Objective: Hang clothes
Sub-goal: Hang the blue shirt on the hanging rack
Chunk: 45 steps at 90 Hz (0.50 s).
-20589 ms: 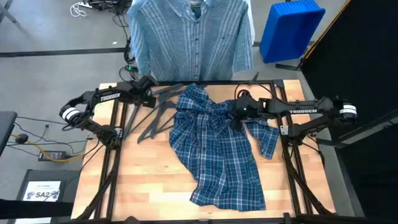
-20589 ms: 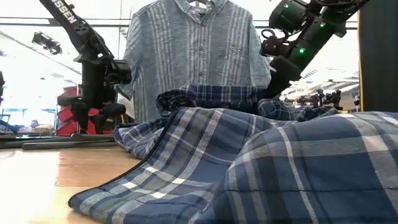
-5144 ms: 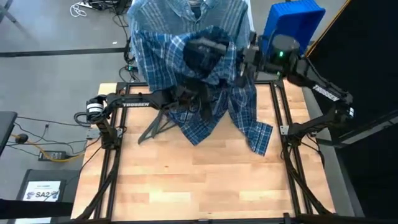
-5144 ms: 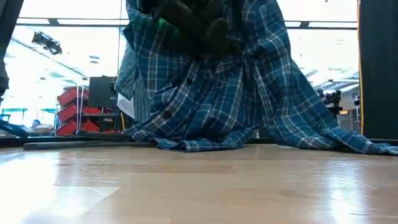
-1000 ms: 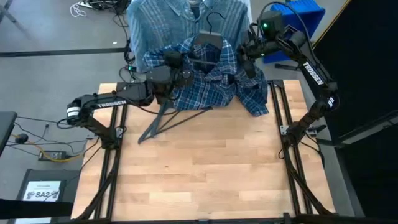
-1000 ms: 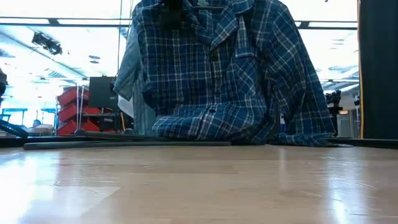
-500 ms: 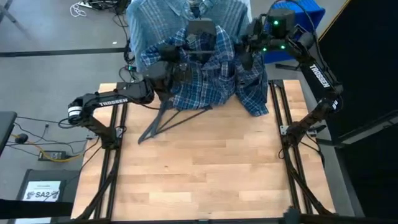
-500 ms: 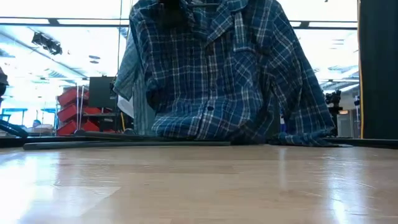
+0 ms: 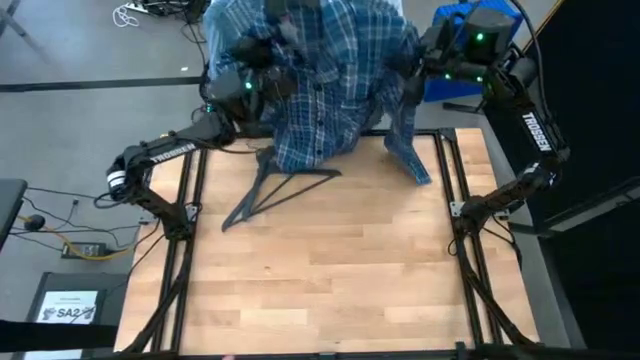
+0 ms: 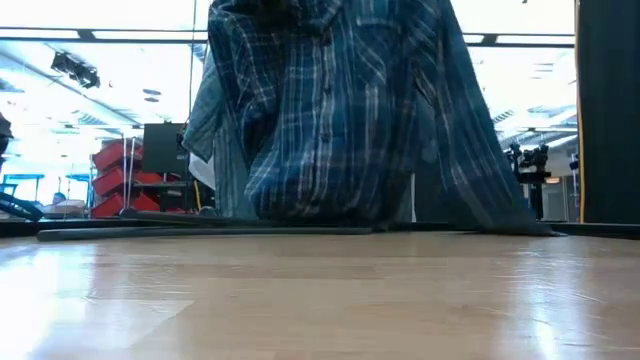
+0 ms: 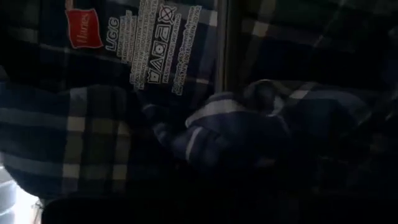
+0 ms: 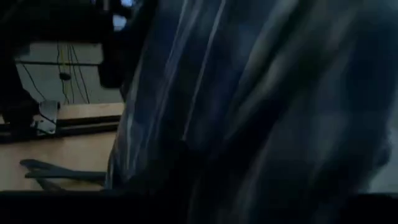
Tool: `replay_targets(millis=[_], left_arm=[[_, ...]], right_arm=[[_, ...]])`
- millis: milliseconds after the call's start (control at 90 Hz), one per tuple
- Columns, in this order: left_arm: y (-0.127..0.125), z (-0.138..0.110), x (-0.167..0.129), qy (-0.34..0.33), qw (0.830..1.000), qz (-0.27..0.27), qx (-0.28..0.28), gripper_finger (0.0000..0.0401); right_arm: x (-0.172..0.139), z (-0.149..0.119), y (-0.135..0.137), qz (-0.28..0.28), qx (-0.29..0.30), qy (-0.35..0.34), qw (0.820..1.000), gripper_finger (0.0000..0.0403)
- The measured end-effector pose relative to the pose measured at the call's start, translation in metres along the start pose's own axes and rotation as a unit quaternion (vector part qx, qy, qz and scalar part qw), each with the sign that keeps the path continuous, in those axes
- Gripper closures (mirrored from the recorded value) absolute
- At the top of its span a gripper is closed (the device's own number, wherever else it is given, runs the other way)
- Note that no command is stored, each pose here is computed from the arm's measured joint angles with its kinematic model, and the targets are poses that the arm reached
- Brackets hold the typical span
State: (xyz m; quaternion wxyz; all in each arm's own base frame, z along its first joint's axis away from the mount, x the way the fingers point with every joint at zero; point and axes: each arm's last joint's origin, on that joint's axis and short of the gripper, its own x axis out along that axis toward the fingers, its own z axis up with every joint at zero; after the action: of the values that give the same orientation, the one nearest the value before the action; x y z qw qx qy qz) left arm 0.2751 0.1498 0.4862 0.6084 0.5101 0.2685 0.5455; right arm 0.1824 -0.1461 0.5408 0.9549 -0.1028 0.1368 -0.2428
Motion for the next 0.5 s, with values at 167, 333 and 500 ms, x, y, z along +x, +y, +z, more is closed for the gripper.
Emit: replay_targets(millis=[167,333,500], left_arm=[[0.016,-0.008,0.018,-0.01,0.999,-0.031,-0.001,0.0393],[0.025,-0.013,0.04,-0.01,0.999,-0.049,0.016,0.0393],[0.024,-0.011,0.064,-0.001,0.997,-0.068,0.038,0.0393]], right_arm=[[0.004,-0.003,0.003,0.01,0.002,0.016,1.0,0.0263],[0.007,-0.003,0.006,0.02,0.002,0.017,1.0,0.0265],[0.007,-0.002,0.011,0.031,0.0,0.017,0.999,0.0262]])
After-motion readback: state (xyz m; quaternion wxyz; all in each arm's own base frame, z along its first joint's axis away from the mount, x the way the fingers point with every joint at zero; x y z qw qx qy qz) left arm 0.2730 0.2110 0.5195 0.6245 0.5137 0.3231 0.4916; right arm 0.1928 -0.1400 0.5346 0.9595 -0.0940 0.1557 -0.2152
